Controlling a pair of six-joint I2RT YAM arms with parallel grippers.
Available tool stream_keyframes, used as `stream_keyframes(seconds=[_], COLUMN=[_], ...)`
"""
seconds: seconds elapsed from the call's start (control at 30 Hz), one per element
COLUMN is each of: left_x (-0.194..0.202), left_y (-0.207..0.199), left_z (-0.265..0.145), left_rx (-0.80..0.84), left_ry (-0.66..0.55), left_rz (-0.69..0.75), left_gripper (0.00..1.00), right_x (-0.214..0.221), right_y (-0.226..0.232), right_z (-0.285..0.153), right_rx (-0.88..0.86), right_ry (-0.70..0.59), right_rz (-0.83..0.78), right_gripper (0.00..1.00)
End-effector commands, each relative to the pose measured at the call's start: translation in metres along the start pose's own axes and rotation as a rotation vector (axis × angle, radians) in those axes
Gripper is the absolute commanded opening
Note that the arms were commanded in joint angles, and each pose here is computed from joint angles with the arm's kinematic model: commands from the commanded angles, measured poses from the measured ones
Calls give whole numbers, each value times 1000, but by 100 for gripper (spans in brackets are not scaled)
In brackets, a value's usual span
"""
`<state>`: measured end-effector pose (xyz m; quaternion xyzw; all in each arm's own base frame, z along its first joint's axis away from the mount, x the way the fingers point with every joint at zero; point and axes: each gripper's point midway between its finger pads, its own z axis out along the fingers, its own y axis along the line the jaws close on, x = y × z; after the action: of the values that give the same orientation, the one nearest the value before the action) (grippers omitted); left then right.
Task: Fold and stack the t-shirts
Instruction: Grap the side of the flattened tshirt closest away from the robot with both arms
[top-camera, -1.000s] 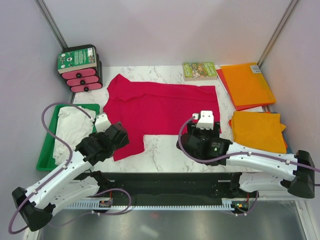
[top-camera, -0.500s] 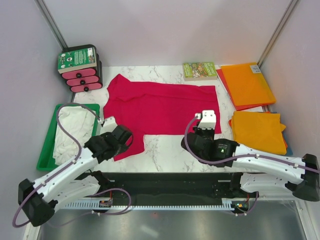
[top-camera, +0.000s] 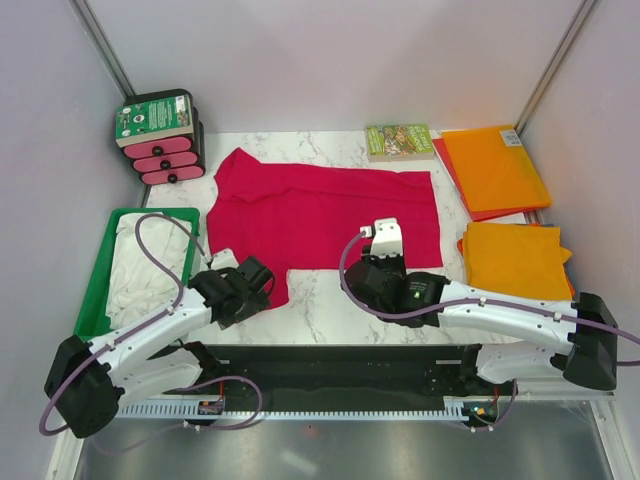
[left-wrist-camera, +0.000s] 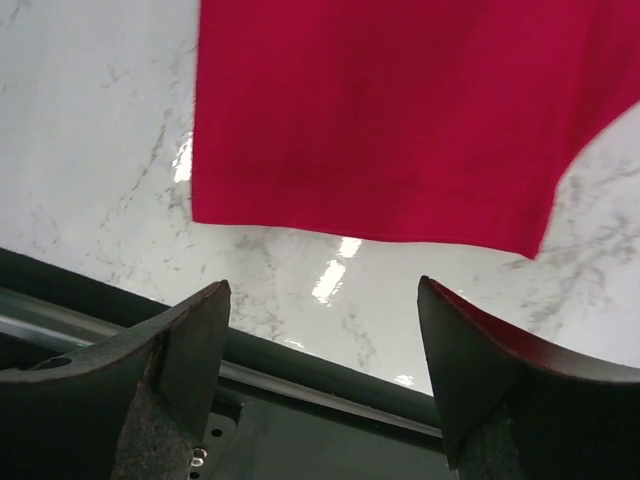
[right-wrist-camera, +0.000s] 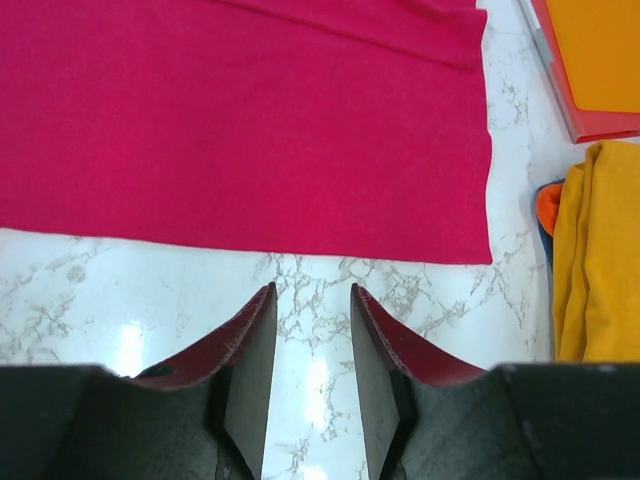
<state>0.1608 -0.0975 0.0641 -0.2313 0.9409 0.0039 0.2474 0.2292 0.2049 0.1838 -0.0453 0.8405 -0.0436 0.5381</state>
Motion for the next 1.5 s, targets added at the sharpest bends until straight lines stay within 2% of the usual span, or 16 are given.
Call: stream_keyframes(seconds=[0.0,0.13,0.27,0.43,0.63,0.8,0.83,0.87,1.0,1.07,1.27,1.47], left_x=[0,-6,-12,-3,14,13,12,13,12,12,14,7], left_y=[14,21,20,24,28,25,25,25,24,24,24,13], left_z=[14,28,33,44,54,59,60,61,61,61,60,46], left_rx=[-78,-132,-129,-156,-159,-171,-176,-180,-185,-185,-172,-68], left_ry=[4,34,17,59,112,119,121,125,127,129,137,124], left_rz=[-148,-152,-136,-123,-109,-83,-68,-63,-50,-50,-48,-5], left_gripper=[79,67,63,53,56,57,55,47,27,13,2,2], right_x=[3,6,9,12,16,19,19,18,15,15,19,23], right_y=[-1,-3,-4,-3,-3,0,0,-2,-5,-6,-8,-27], right_z=[-2,-3,-2,-1,0,1,1,0,-2,-2,-2,5], right_rx=[-24,-27,-27,-24,-21,-24,-26,-24,-23,-22,-18,43], right_ry=[2,5,11,16,22,29,29,28,19,18,24,38], right_rz=[46,55,60,57,53,52,53,56,66,69,73,159], right_gripper=[44,44,44,43,43,43,44,43,44,44,44,41])
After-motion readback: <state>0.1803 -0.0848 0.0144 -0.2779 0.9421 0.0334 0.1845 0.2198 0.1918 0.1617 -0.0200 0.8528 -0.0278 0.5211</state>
